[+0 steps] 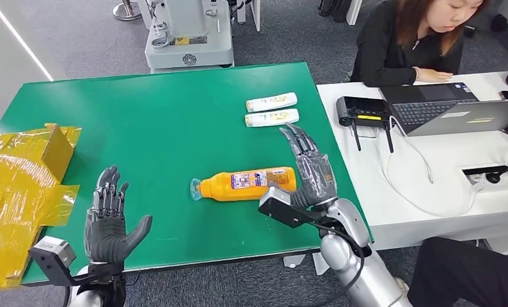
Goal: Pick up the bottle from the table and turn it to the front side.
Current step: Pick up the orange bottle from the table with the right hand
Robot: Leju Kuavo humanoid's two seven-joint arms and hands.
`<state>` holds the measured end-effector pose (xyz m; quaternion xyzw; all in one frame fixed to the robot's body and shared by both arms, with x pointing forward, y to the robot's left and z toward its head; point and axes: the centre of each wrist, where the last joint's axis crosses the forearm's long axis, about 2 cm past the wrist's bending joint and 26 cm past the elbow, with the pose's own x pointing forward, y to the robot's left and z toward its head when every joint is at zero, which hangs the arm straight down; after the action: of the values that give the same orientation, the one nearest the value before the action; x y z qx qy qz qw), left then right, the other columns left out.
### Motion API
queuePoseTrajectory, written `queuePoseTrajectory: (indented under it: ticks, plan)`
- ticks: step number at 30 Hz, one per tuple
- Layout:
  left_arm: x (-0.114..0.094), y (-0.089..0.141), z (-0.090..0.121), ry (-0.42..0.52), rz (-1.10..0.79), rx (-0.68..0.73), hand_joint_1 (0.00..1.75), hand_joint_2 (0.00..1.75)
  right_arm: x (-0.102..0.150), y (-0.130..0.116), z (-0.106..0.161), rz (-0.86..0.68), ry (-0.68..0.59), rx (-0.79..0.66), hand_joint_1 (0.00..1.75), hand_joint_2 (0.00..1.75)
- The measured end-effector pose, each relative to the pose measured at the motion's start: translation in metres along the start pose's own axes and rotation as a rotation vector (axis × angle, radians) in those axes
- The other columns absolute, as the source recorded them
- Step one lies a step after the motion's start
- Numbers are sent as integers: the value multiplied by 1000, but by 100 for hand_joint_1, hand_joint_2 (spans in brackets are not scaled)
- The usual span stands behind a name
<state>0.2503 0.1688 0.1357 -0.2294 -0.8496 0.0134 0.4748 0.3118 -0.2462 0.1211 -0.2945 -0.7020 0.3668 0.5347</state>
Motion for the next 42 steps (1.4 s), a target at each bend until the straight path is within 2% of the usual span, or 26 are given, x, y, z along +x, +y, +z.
queuePoseTrajectory:
  ticks: [6, 13, 20, 25, 26, 27, 30, 31, 42]
  plan:
    - [-3, 1, -2, 21, 24, -10, 0, 175, -8, 1, -31, 142, 107, 251, 0, 175]
    - [-5, 2, -9, 64, 72, -33, 0, 175, -23, 7, -61, 76, 134, 548, 0, 175]
    - [-8, 3, -14, 89, 151, -39, 0, 175, -33, 17, -68, 180, 183, 736, 0, 175]
    - [-11, 3, -15, 125, 252, -36, 0, 175, -32, 13, -79, 265, 195, 832, 0, 175]
    - [-11, 3, -15, 133, 275, -33, 0, 175, -32, 12, -81, 284, 197, 853, 4, 175]
    - [-12, 3, -15, 139, 292, -30, 0, 175, -32, 10, -84, 303, 197, 870, 18, 175]
    - [-14, 4, -14, 150, 321, -20, 0, 175, -31, 6, -90, 341, 194, 899, 145, 175]
    - [-14, 4, -14, 152, 325, -16, 0, 175, -30, 6, -91, 347, 192, 901, 175, 175]
    - [-16, 12, -9, 153, 314, 34, 0, 175, -27, 10, -91, 385, 157, 841, 175, 175]
